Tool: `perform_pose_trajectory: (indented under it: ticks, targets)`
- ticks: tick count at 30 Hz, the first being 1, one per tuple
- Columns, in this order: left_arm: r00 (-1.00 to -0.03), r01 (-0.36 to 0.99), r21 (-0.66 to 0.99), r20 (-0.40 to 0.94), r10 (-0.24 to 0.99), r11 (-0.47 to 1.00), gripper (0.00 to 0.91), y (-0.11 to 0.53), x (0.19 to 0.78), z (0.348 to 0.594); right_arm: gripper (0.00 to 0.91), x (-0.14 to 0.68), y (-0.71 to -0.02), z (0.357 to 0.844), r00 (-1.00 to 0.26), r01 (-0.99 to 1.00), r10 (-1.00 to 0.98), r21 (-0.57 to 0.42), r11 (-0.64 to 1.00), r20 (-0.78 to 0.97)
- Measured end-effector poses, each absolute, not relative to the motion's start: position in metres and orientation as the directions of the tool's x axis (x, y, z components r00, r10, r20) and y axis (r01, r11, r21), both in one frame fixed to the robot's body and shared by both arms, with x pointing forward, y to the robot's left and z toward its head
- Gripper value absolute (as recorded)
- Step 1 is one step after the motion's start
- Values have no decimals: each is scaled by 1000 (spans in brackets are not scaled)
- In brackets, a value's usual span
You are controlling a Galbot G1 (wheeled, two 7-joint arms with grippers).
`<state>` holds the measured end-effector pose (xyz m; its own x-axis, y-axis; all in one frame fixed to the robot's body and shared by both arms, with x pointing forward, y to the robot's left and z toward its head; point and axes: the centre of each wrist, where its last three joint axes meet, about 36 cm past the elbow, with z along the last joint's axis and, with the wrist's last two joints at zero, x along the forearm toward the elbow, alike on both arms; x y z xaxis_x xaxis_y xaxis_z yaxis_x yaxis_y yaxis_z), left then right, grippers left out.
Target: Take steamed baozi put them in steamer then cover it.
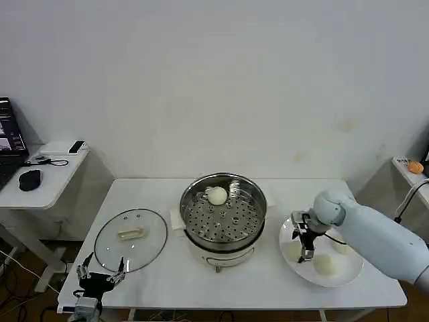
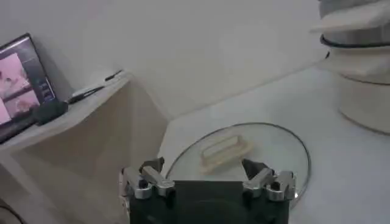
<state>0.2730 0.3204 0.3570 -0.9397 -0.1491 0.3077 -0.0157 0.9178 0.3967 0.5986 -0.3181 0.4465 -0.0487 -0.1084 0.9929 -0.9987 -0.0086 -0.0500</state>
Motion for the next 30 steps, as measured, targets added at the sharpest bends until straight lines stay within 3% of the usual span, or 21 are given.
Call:
perform_pose_trajectory:
  ticks: [20,30]
  targets:
    - [-945,-14,391,295,-140,920,907,318,278,360,675,600,-334,476,-84,-996,-116,-82,23,990]
    - [-953,-1,392,278,-119,920,907,314,283,366,675,607,-345,547,-154,-988,-125,-150,35,980]
